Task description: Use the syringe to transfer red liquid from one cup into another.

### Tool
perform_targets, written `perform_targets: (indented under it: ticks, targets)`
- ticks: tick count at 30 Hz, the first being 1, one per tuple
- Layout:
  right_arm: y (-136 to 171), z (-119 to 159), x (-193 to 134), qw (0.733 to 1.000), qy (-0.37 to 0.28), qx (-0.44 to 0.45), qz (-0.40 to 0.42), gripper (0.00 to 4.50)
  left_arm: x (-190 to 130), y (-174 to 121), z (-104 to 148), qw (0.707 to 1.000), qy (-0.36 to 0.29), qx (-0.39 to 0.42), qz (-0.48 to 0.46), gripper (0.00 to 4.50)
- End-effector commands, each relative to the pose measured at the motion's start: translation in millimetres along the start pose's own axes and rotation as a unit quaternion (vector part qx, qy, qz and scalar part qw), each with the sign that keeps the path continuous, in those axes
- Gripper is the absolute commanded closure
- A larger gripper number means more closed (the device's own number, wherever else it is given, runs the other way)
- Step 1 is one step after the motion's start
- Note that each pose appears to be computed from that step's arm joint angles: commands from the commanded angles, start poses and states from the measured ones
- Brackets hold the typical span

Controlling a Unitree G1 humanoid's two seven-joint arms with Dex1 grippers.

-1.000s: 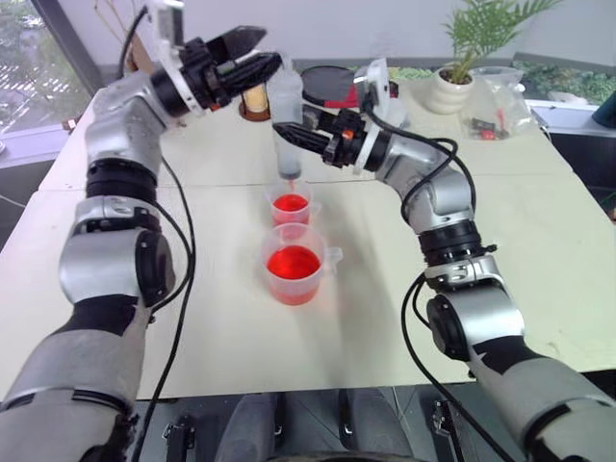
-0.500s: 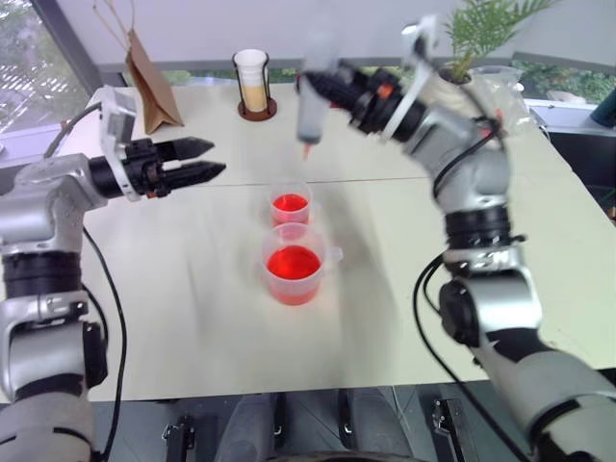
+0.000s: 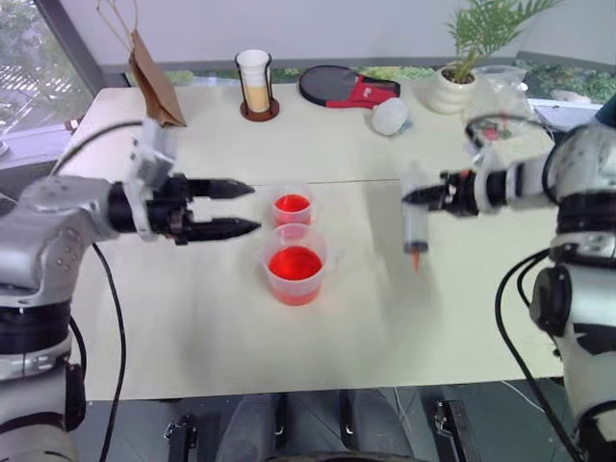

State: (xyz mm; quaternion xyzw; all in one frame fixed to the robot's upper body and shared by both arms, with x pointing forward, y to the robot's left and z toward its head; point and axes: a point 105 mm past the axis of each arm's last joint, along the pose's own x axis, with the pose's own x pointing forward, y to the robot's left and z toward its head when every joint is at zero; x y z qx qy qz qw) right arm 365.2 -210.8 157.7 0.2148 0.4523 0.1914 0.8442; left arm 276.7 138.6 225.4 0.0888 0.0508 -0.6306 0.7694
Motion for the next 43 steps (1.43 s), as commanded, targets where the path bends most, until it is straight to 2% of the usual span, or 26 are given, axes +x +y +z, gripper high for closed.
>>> perform_targets:
  ticks: [1, 7, 10, 13, 14, 17, 21, 23, 27, 31, 34, 37, 43]
  targets:
    - [3.2, 0.7, -2.2, 1.000, -0.013, -0.015, 0.000, 3.12, 7.9, -8.8, -0.3, 0.999, 0.008, 0.021, -0.023, 1.30]
    - [-9.5, -4.1, 2.9, 0.999, -0.017, 0.006, -0.035, 3.12, 19.3, -9.5, -3.5, 0.999, 0.000, 0.016, -0.044, 1.30]
    - [-9.6, -5.2, 4.2, 0.999, -0.019, 0.002, -0.041, 1.76, 20.9, -5.4, 0.0, 0.999, -0.007, 0.018, -0.041, 1.23]
    - [-10.5, -5.1, 2.3, 0.999, -0.025, -0.002, -0.045, 0.15, 18.4, 1.8, 6.0, 0.999, -0.020, 0.015, -0.030, 1.23]
    - [-10.3, -4.2, 0.3, 0.999, -0.029, -0.004, -0.045, 0.06, 16.8, 5.3, 7.4, 0.999, -0.023, 0.014, -0.023, 1.23]
    - [-5.6, 0.9, -9.2, 0.998, -0.049, -0.027, -0.040, 0.06, 10.2, 17.5, 8.1, 1.000, -0.028, 0.012, 0.005, 1.23]
    - [7.3, 16.1, -48.1, 0.987, -0.123, -0.100, 0.009, 0.06, -13.9, 43.2, -2.4, 0.996, -0.023, 0.002, 0.087, 1.23]
    - [1.9, 16.8, -69.2, 0.976, -0.163, -0.143, 0.027, 0.06, -28.6, 53.2, -14.0, 0.991, -0.018, -0.012, 0.132, 1.23]
    - [-15.4, -7.7, -99.4, 0.946, -0.221, -0.227, 0.075, 0.06, -55.3, 59.6, -36.4, 0.976, -0.033, -0.054, 0.211, 1.23]
    - [-56.3, -37.1, -99.0, 0.929, -0.280, -0.240, 0.045, 0.06, -67.0, 48.3, -74.1, 0.960, -0.030, -0.109, 0.256, 1.23]
    - [-71.7, -48.1, -89.4, 0.914, -0.310, -0.260, 0.012, 0.06, -65.0, 40.4, -91.5, 0.951, -0.040, -0.143, 0.270, 1.23]
    - [-82.3, -55.0, -82.6, 0.908, -0.313, -0.278, -0.009, 0.06, -60.8, 35.4, -100.0, 0.948, -0.046, -0.162, 0.271, 1.23]
    - [-78.1, -53.3, -80.5, 0.899, -0.344, -0.271, -0.001, 0.06, -59.3, 35.6, -111.0, 0.941, -0.046, -0.186, 0.279, 1.23]
